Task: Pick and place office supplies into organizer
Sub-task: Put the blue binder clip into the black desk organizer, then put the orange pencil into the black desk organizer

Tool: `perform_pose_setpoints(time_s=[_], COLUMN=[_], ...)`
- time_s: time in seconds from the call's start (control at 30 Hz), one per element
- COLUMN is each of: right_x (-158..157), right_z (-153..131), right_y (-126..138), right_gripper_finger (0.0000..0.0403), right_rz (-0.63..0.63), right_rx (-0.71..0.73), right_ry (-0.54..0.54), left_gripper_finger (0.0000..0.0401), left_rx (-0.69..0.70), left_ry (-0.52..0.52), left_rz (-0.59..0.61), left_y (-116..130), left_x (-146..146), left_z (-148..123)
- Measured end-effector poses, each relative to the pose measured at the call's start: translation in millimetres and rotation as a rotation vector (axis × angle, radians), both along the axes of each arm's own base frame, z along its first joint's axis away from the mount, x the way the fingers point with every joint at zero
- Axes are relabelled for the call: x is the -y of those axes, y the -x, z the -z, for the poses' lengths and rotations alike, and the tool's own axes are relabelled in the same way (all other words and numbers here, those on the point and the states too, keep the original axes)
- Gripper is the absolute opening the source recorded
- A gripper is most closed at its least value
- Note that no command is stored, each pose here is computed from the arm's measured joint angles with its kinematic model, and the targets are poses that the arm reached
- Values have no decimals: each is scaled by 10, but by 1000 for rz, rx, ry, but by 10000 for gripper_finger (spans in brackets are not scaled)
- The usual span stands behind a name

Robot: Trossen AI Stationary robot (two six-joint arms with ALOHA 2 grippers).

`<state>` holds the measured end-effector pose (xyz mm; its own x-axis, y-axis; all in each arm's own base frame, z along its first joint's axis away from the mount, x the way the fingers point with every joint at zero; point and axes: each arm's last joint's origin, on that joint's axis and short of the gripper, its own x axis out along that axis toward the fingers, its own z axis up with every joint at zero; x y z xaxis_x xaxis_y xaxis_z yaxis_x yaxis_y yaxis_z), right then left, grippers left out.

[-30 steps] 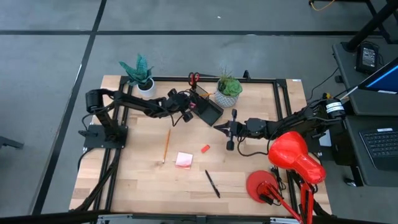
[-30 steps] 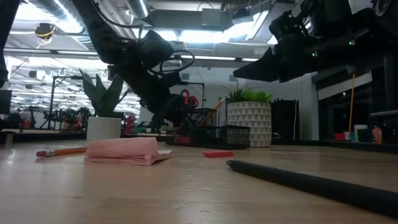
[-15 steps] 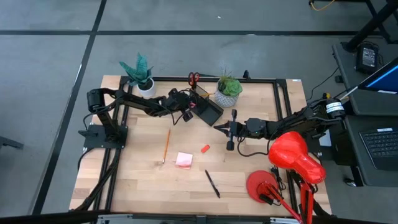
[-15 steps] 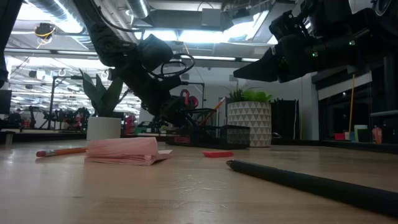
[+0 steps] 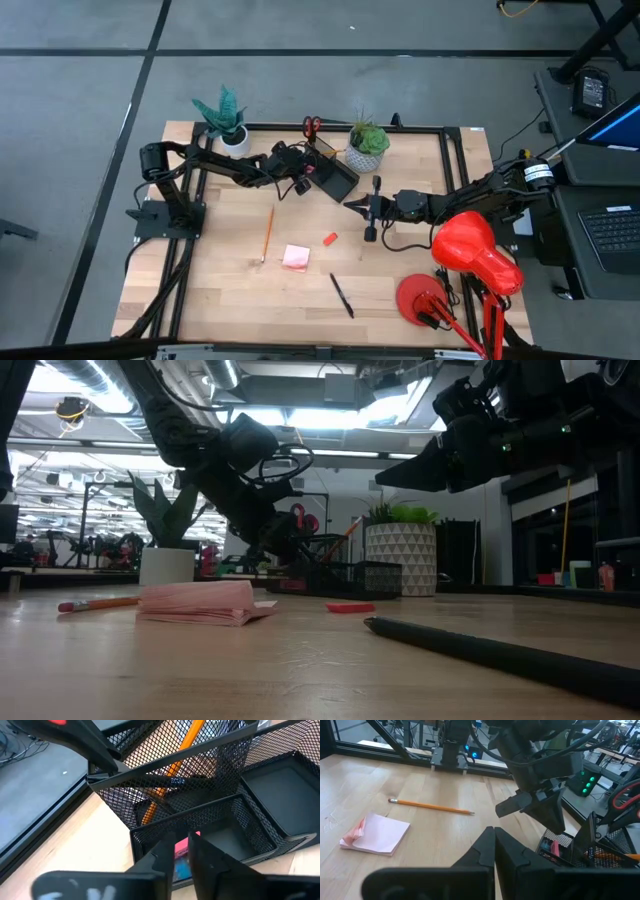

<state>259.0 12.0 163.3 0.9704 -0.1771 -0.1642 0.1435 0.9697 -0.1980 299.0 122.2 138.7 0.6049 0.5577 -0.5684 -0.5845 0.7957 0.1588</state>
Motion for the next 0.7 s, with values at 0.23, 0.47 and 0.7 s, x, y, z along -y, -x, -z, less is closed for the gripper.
perform_pose_setpoints(time_s=[0.23, 0.47, 0.7], right_x=[0, 0, 0], right_z=[0, 0, -1], right_y=[0, 0, 0], right_gripper_finger=[8, 8, 8], right_rz=[0, 0, 0], right_rx=[0, 0, 0], right_ry=[0, 1, 2], left_gripper_finger=[86, 82, 63], left_rx=[22, 105, 153], left_ry=[-7, -59, -109], left_rz=[1, 124, 230], left_y=[1, 40, 201], left_x=[2, 123, 362], left_z=[-52, -428, -854])
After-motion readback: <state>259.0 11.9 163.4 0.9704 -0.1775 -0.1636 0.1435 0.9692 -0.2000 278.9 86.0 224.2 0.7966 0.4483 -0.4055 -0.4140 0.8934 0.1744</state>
